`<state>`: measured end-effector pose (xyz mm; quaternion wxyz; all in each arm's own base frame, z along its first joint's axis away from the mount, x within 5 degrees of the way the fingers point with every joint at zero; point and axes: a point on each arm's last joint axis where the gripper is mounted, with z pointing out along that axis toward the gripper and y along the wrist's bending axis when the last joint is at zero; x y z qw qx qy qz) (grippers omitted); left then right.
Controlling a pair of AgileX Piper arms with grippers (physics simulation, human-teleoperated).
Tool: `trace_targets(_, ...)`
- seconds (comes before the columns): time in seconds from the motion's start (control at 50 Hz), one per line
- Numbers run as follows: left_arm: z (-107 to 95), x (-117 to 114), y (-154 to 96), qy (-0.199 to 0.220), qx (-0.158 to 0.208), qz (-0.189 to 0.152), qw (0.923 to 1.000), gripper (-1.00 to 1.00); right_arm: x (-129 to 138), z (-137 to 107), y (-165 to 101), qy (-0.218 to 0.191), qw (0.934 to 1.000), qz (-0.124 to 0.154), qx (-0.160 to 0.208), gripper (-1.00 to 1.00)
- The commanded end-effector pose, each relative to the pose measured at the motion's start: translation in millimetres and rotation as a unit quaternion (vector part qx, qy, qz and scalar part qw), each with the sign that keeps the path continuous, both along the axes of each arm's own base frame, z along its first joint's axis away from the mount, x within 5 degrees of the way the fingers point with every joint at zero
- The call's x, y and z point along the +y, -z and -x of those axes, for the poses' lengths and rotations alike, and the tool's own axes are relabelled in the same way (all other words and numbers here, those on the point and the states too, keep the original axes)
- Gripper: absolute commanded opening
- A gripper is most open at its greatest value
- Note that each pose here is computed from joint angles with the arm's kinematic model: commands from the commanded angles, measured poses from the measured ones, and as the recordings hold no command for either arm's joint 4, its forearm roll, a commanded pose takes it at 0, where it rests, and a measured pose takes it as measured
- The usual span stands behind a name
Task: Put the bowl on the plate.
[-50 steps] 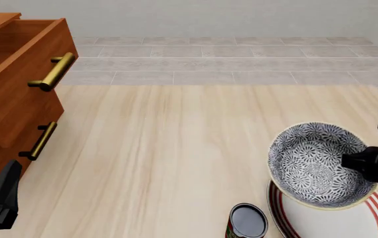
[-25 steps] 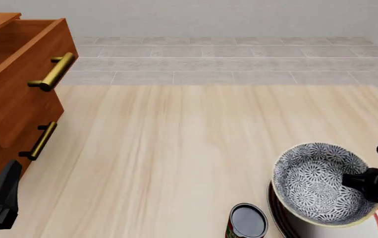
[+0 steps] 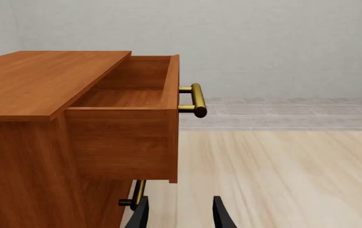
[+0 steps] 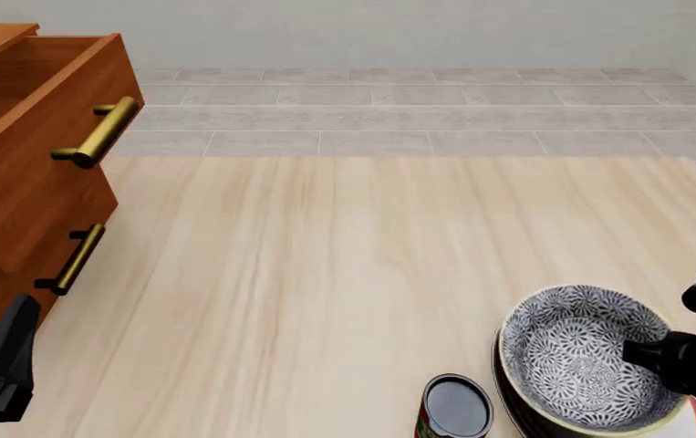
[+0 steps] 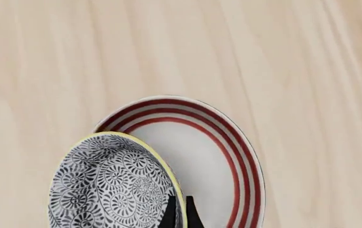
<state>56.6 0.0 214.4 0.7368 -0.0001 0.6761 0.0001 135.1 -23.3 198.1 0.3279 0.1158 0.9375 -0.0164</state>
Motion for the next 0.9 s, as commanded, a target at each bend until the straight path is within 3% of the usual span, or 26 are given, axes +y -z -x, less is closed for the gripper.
trace_targets(0.02,0.0,0.0,0.0,0.000,0.000,0.000,1.0000,1.00,-0.8,1.1,3.9,0.004,1.0000,-0.002,0.001,-1.00)
trace_targets(0.22,0.0,0.0,0.0,0.000,0.000,0.000,1.0000,1.00,-1.3,1.2,4.8,0.004,1.0000,0.000,0.002,-1.00)
trace_targets(0.24,0.0,0.0,0.0,0.000,0.000,0.000,1.0000,1.00,-1.6,1.0,5.1,0.003,1.0000,0.002,0.003,1.00)
trace_targets(0.6,0.0,0.0,0.0,0.000,0.000,0.000,1.0000,1.00,-3.2,1.5,0.4,0.003,1.0000,0.007,0.002,1.00)
trace_targets(0.9,0.0,0.0,0.0,0.000,0.000,0.000,1.0000,1.00,-10.9,-8.4,-25.8,0.004,0.9995,0.026,-0.016,1.00)
